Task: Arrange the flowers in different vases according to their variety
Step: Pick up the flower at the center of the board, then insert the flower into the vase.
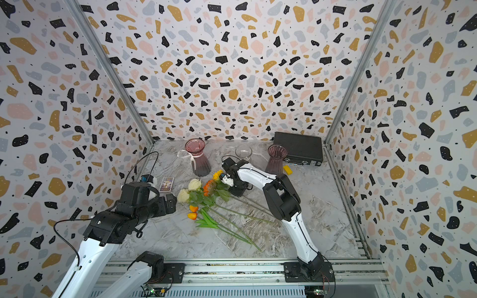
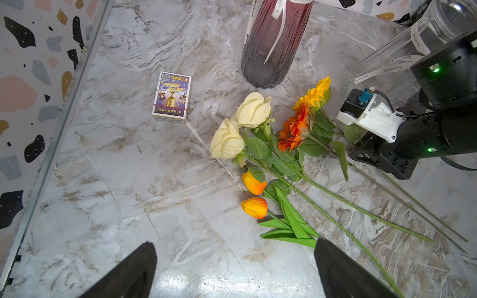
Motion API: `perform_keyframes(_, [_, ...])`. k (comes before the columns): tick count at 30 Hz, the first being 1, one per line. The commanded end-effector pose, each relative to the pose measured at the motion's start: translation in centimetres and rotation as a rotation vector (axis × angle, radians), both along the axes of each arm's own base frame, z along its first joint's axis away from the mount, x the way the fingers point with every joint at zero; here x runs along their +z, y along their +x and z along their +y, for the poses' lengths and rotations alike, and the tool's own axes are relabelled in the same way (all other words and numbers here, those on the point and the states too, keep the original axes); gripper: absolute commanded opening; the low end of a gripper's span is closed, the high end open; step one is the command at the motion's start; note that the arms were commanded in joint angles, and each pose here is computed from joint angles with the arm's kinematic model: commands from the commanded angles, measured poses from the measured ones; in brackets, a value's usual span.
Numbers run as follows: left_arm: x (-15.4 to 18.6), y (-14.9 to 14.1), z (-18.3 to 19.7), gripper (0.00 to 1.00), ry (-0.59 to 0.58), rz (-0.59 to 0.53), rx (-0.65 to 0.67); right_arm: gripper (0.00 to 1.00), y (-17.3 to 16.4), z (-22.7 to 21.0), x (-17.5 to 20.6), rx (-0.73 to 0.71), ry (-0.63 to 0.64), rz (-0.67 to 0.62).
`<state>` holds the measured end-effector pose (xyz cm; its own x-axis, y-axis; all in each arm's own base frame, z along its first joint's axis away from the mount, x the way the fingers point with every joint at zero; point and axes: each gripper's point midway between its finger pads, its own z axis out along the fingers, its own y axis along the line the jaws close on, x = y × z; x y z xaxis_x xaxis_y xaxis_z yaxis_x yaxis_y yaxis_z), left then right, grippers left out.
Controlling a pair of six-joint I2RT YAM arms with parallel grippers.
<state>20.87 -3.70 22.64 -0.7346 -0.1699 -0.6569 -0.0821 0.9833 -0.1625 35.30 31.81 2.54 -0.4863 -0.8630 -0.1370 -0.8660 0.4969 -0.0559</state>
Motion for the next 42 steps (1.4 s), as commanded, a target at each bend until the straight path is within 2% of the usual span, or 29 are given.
perform_keyframes(1, [1.1, -0.3, 0.4, 1.00, 0.014, -0.038, 0.001, 0.12, -0.3, 0.1, 1.2, -0.007, 0.010, 0.009])
perform_keyframes(3, [1.3, -0.4, 0.4, 1.00, 0.009, -0.046, 0.002, 0.01, -0.3, 0.1, 1.7, -0.009, 0.015, 0.002])
perform_keyframes(4, [1.3, -0.5, 0.4, 1.00, 0.009, -0.048, 0.003, 0.00, -0.3, 0.0, 1.9, -0.010, 0.017, -0.001])
perform_keyframes(11, [1.6, -0.8, 0.5, 1.00, 0.001, -0.059, 0.006, 0.00, -0.2, -0.4, 4.5, -0.039, 0.037, -0.044])
perform_keyframes(16, [2.0, -1.0, 0.6, 1.00, -0.006, -0.079, 0.008, 0.00, 0.0, -1.2, 7.8, -0.096, 0.065, -0.118])
perform_keyframes(24, [2.7, -1.4, 0.4, 1.00, -0.023, -0.124, -0.009, 0.00, -1.0, -1.8, 13.5, -0.172, 0.207, -0.216])
perform_keyframes(28, [3.3, -1.2, -0.3, 1.00, -0.047, -0.161, -0.045, 0.00, -1.7, -2.4, 18.0, -0.194, 0.288, -0.281])
perform_keyframes(35, [4.6, -0.6, -2.1, 0.99, -0.125, -0.234, -0.118, 0.00, -2.8, -4.5, 28.5, -0.241, 0.444, -0.455])
perform_keyframes(42, [5.9, -0.6, -3.5, 1.00, -0.181, -0.324, -0.195, 0.00, -3.7, -7.5, 38.3, -0.310, 0.599, -0.687])
